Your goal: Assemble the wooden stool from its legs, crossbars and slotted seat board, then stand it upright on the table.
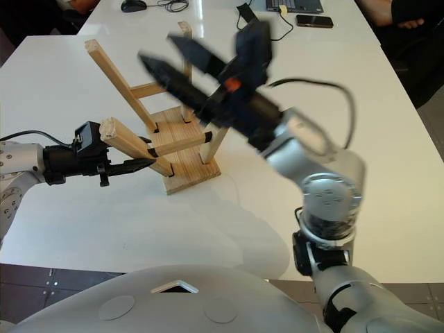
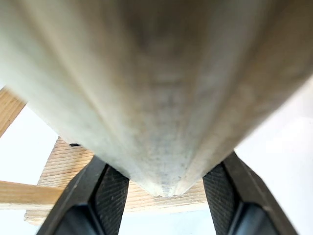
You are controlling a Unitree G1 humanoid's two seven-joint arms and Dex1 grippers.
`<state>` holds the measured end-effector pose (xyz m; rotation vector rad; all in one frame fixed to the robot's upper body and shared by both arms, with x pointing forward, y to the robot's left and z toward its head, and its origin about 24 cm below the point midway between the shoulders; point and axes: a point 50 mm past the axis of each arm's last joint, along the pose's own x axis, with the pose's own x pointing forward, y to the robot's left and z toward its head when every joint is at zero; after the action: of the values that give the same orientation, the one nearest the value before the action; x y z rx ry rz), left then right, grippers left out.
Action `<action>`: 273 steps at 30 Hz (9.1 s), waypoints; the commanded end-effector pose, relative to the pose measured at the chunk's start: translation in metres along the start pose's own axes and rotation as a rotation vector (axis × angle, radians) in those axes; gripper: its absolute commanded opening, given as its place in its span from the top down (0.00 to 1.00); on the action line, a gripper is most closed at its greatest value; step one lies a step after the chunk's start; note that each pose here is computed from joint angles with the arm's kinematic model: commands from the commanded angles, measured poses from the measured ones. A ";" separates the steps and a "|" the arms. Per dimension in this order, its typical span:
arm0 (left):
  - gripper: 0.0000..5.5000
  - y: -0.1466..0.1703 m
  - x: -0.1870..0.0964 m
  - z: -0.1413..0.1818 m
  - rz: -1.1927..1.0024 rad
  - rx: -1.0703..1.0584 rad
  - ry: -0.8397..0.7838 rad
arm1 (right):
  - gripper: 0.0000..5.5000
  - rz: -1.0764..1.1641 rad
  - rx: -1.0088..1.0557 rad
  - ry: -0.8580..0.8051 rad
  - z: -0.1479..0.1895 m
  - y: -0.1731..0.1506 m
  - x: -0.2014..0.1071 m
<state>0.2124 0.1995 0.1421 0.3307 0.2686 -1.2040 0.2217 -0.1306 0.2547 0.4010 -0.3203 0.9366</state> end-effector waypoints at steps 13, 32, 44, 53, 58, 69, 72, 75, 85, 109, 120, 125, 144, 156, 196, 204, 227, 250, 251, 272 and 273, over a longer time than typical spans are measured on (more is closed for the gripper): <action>0.63 0.004 0.004 -0.027 -0.060 -0.085 0.199 | 0.46 -0.668 -0.578 0.531 -0.085 -0.103 -0.058; 0.63 0.007 0.025 -0.021 -0.096 -0.076 0.163 | 0.46 -0.689 -0.398 0.523 -0.092 -0.079 -0.060; 0.63 0.013 0.032 -0.012 -0.092 -0.073 0.123 | 0.46 -0.372 -0.203 0.402 -0.136 -0.002 0.040; 0.63 0.008 0.046 0.003 -0.134 -0.066 0.048 | 0.46 -0.402 -0.050 0.388 -0.129 0.007 0.041; 0.63 0.006 0.044 0.005 -0.151 -0.064 0.030 | 0.46 -0.384 -0.073 0.431 -0.129 0.010 0.026; 0.48 0.004 0.030 -0.017 -0.114 -0.005 0.118 | 0.46 -0.485 -0.212 0.502 -0.121 -0.025 -0.012; 0.40 0.016 0.028 -0.013 -0.052 0.040 0.106 | 0.46 -0.516 -0.231 0.517 -0.118 -0.033 -0.024; 0.34 0.026 0.026 -0.011 -0.029 0.064 0.081 | 0.46 -0.537 -0.240 0.529 -0.116 -0.039 -0.031; 0.34 0.026 0.008 -0.029 -0.102 0.073 0.029 | 0.46 -0.557 -0.212 0.669 -0.145 -0.044 -0.061; 0.67 0.068 -0.049 0.127 0.152 -0.222 -0.740 | 0.46 -0.654 -0.272 0.649 -0.137 -0.062 -0.078; 0.77 0.041 -0.014 0.160 0.018 -0.325 -0.686 | 0.46 -0.648 -0.277 0.652 -0.142 -0.058 -0.072; 0.77 0.035 -0.011 0.166 -0.010 -0.345 -0.706 | 0.46 -0.638 -0.281 0.655 -0.143 -0.056 -0.070; 0.77 0.050 0.023 0.108 0.027 -0.454 -0.635 | 0.46 -0.628 -0.249 0.679 -0.155 -0.048 -0.070; 0.77 0.074 -0.014 0.085 0.172 -0.269 -0.529 | 0.46 -0.658 -0.252 0.702 -0.154 -0.051 -0.085; 0.90 0.033 -0.063 -0.103 0.404 -0.074 0.091 | 0.46 -0.429 -0.192 1.118 -0.157 -0.002 -0.185; 0.90 0.072 -0.043 -0.123 0.567 0.164 0.182 | 0.46 -0.311 -0.184 1.134 -0.172 0.007 -0.171; 0.90 -0.025 0.015 -0.114 0.212 0.091 0.043 | 0.46 -0.487 -0.341 1.053 -0.148 -0.037 -0.178; 0.90 -0.006 -0.025 -0.094 0.276 0.146 0.148 | 0.46 -0.440 -0.379 1.110 -0.117 -0.028 -0.190; 0.90 -0.008 -0.024 -0.100 0.272 0.183 0.166 | 0.46 -0.433 -0.384 1.120 -0.118 -0.027 -0.192; 0.90 -0.047 -0.001 -0.058 0.084 -0.011 -0.146 | 0.46 -0.239 -0.132 0.846 -0.120 0.024 -0.143; 0.90 -0.047 -0.002 -0.054 0.080 -0.026 -0.154 | 0.46 -0.230 -0.129 0.832 -0.115 0.025 -0.142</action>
<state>0.1668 0.2286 0.0718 0.3063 0.2247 -1.0417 0.1337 -0.1905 0.0714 -0.2140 0.5551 0.5932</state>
